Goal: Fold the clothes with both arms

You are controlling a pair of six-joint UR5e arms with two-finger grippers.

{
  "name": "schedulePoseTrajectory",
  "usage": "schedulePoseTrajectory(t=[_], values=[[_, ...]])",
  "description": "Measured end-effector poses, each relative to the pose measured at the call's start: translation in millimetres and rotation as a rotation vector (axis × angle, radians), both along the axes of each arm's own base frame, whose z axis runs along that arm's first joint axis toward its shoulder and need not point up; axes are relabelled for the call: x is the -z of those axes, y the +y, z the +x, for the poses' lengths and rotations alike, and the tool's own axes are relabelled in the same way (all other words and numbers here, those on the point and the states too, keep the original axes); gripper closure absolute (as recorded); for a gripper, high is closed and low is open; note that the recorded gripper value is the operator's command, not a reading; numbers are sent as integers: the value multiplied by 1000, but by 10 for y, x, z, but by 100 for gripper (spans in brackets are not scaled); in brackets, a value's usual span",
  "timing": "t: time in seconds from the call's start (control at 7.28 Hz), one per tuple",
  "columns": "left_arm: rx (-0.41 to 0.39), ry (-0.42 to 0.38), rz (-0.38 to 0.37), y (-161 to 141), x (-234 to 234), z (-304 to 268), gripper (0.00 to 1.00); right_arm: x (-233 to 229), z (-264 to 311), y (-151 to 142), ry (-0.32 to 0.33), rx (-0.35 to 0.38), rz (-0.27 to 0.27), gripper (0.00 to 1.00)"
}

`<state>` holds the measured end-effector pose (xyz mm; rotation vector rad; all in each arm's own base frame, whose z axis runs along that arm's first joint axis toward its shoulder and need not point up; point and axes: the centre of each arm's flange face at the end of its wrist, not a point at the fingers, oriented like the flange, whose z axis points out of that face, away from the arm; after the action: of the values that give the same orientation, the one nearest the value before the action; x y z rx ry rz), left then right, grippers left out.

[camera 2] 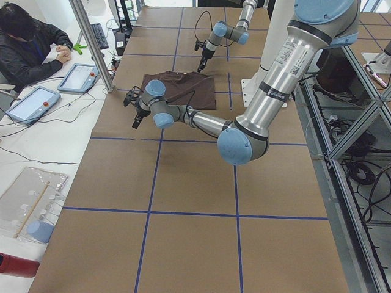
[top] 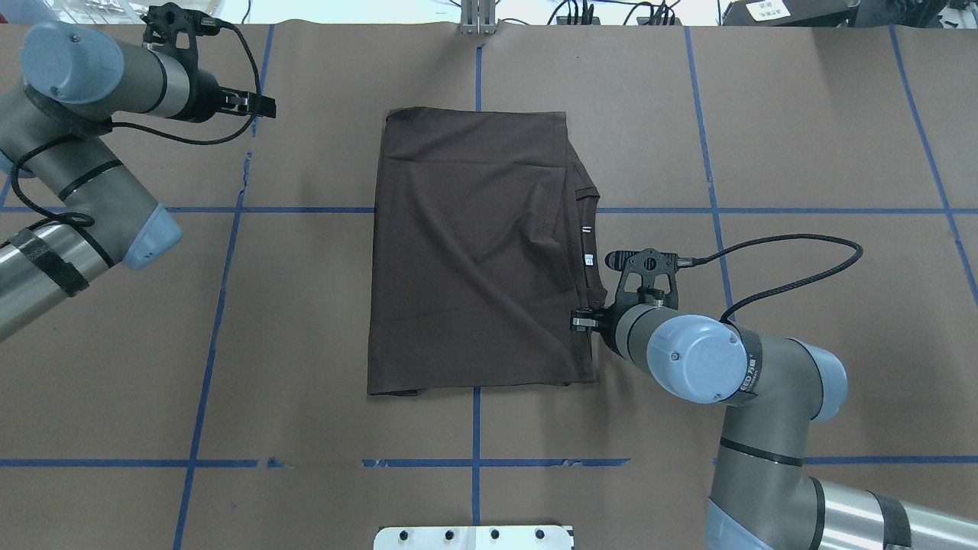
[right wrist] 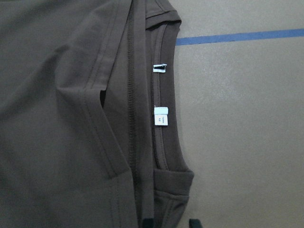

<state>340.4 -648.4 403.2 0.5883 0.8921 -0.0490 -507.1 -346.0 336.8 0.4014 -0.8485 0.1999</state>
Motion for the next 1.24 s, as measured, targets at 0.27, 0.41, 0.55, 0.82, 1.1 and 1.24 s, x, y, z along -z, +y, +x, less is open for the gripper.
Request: schedulePoseTrajectory(t=[0.27, 0.41, 0.55, 0.82, 1.1, 1.24], values=[[-1, 0, 0, 1, -1, 1, 0, 379, -9, -293, -37, 5, 46, 22], [-2, 0, 0, 2, -1, 2, 0, 618, -26, -593, -65, 3, 46, 34], [-3, 0, 0, 4, -2, 6, 0, 772, -26, -853, -83, 5, 38, 36], [-5, 0, -1, 5, -9, 12, 0, 599, -166, -1161, -95, 18, 31, 43], [-2, 3, -7, 7, -13, 17, 0, 382, -290, -1262, -106, 25, 40, 45], [0, 6, -12, 10, -17, 24, 0, 346, -299, -1267, -106, 28, 39, 57]])
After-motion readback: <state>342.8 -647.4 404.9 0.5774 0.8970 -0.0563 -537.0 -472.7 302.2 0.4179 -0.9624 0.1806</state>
